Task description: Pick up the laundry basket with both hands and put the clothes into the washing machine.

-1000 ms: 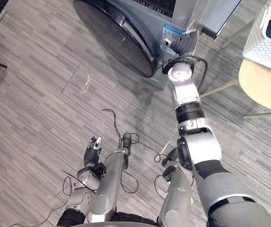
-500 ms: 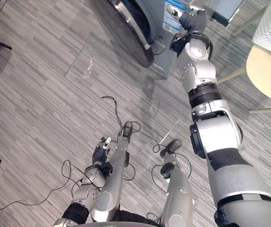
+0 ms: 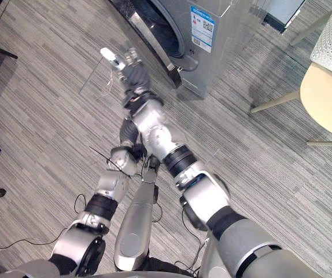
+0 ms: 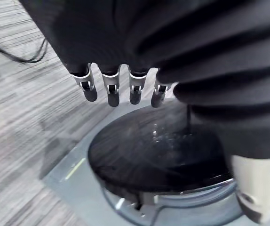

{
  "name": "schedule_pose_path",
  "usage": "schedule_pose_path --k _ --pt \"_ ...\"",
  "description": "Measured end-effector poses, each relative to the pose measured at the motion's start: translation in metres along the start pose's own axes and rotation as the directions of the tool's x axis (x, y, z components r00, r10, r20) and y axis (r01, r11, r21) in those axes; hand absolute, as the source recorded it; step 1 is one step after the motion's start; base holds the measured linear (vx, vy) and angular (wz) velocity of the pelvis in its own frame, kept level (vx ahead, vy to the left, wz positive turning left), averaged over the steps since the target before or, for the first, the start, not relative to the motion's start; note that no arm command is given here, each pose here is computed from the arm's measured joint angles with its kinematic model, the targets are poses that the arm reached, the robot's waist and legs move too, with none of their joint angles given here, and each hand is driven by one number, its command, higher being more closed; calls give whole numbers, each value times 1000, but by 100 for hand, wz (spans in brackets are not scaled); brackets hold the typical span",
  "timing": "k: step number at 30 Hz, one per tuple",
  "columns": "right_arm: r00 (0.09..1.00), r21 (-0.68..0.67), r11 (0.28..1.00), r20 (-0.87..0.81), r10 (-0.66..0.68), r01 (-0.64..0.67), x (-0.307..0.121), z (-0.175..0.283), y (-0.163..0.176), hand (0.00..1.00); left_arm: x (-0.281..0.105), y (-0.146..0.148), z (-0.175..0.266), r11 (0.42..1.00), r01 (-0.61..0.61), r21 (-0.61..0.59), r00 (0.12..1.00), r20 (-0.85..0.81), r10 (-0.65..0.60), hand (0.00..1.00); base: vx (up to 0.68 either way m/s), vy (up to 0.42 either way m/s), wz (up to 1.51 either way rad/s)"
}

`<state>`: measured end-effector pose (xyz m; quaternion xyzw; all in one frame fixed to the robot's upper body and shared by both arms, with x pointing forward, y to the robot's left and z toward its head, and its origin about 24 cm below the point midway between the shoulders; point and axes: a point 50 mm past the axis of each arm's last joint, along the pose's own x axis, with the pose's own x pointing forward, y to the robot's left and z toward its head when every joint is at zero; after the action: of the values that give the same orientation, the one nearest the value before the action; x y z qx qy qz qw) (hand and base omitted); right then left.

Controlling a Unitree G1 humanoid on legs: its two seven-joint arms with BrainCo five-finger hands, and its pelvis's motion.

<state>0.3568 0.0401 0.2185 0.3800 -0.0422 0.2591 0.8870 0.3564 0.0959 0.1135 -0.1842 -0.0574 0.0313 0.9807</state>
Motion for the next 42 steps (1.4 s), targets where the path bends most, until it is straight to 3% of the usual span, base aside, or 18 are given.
schedule_pose_path --k 8,11,13,16,19,22,31,38,42 --pt "991 -44 992 -59 -118 116 -43 -43 -56 0 22 50 22 978 -158 133 987 8 158 0 16 -16 -11" --pt "953 -186 952 -135 -271 244 -60 -54 -101 0 25 57 36 974 -167 150 985 64 159 0 -26 3 -6" --pt "941 -287 917 -113 -319 276 -62 -42 -118 0 23 61 42 974 -171 148 982 102 157 0 -48 23 -5" --pt "944 -443 836 85 -319 323 -51 20 -128 0 6 78 24 968 -197 154 979 81 187 0 -70 50 -13" --pt "930 -479 798 211 -300 366 -43 59 -125 0 -12 92 -4 961 -223 163 974 -5 227 0 -53 34 -6" --pt "940 -492 803 238 -246 335 -32 70 -109 0 -29 97 -28 962 -223 156 968 -85 238 0 -10 7 -5" --pt "952 -344 888 106 -286 305 -5 41 -87 0 -72 92 -82 980 -178 87 935 -295 196 0 45 -9 17" --pt "893 -112 895 186 -409 433 2 81 -95 0 -94 82 -98 994 -107 37 925 -364 113 0 40 -10 28" --pt "853 -78 873 270 -446 481 1 118 -100 0 -94 67 -90 998 -55 -26 944 -327 43 0 11 -6 22"
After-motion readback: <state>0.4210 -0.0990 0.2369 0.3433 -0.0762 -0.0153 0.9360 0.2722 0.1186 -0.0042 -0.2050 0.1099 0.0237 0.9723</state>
